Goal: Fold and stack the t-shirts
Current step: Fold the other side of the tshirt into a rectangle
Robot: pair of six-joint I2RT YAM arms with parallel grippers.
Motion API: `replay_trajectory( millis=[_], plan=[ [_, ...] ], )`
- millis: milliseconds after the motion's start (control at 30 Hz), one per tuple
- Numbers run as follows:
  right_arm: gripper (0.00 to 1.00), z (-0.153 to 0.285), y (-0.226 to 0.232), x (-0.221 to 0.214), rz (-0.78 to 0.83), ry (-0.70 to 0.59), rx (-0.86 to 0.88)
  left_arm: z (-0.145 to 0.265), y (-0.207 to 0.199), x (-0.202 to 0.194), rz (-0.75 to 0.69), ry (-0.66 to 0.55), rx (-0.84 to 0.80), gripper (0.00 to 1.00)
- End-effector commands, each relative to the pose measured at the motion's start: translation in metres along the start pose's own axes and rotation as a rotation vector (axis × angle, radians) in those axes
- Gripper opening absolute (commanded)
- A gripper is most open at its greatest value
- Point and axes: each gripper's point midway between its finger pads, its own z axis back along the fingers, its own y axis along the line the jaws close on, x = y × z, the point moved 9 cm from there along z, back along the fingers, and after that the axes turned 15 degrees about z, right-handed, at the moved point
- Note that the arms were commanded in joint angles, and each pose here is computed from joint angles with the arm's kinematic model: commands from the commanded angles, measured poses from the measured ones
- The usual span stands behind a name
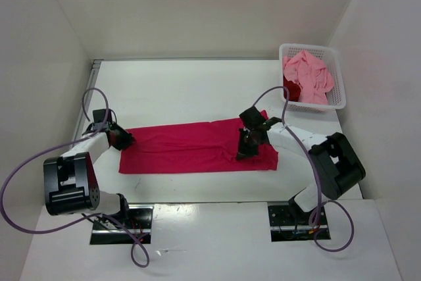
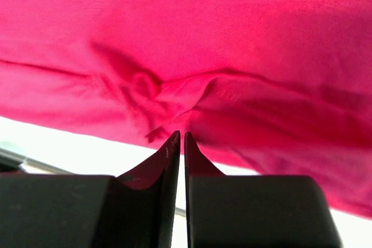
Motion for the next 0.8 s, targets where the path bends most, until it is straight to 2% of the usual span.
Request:
replay_trajectory(
  millis=[0, 67, 167, 200, 233, 333, 400, 433, 500, 600, 767],
  plan=[
    [0.12, 0.037, 0.019, 0.026, 0.043, -0.105, 0.018, 0.027, -0.042, 0.018, -0.077, -0.056, -0.167, 0.29],
    [0.12, 0.045, 0.015, 0.041, 0.070, -0.157, -0.014, 0.047, -0.070, 0.015, -0.127, -0.067, -0.244, 0.27],
    [0.12, 0.033, 0.004, 0.059, 0.046, -0.154, -0.037, 0.057, -0.103, -0.025, -0.248, 0.021, -0.328, 0.26],
    [0.12, 0.027, -0.001, 0.060, 0.046, -0.138, -0.057, 0.059, -0.113, -0.039, -0.279, 0.066, -0.352, 0.24],
    [0.12, 0.023, -0.001, 0.063, 0.056, -0.137, -0.059, 0.052, -0.117, -0.076, -0.354, 0.162, -0.351, 0.24],
    [0.12, 0.004, -0.005, 0.064, 0.060, -0.102, -0.072, 0.038, -0.124, -0.146, -0.472, 0.330, -0.362, 0.23],
    [0.12, 0.000, -0.009, 0.060, 0.057, -0.086, -0.089, 0.017, -0.124, -0.176, -0.516, 0.421, -0.333, 0.23],
    [0.12, -0.002, -0.010, 0.058, 0.055, -0.077, -0.092, 0.020, -0.135, -0.196, -0.558, 0.481, -0.377, 0.23],
    [0.12, -0.005, -0.012, 0.059, 0.066, -0.080, -0.103, 0.004, -0.139, -0.218, -0.593, 0.531, -0.346, 0.23],
    [0.12, -0.012, -0.015, 0.054, 0.072, -0.051, -0.113, -0.007, -0.159, -0.240, -0.635, 0.566, -0.386, 0.23],
    [0.12, -0.013, -0.017, 0.049, 0.078, -0.027, -0.109, -0.029, -0.163, -0.251, -0.638, 0.628, -0.362, 0.23]
  ],
)
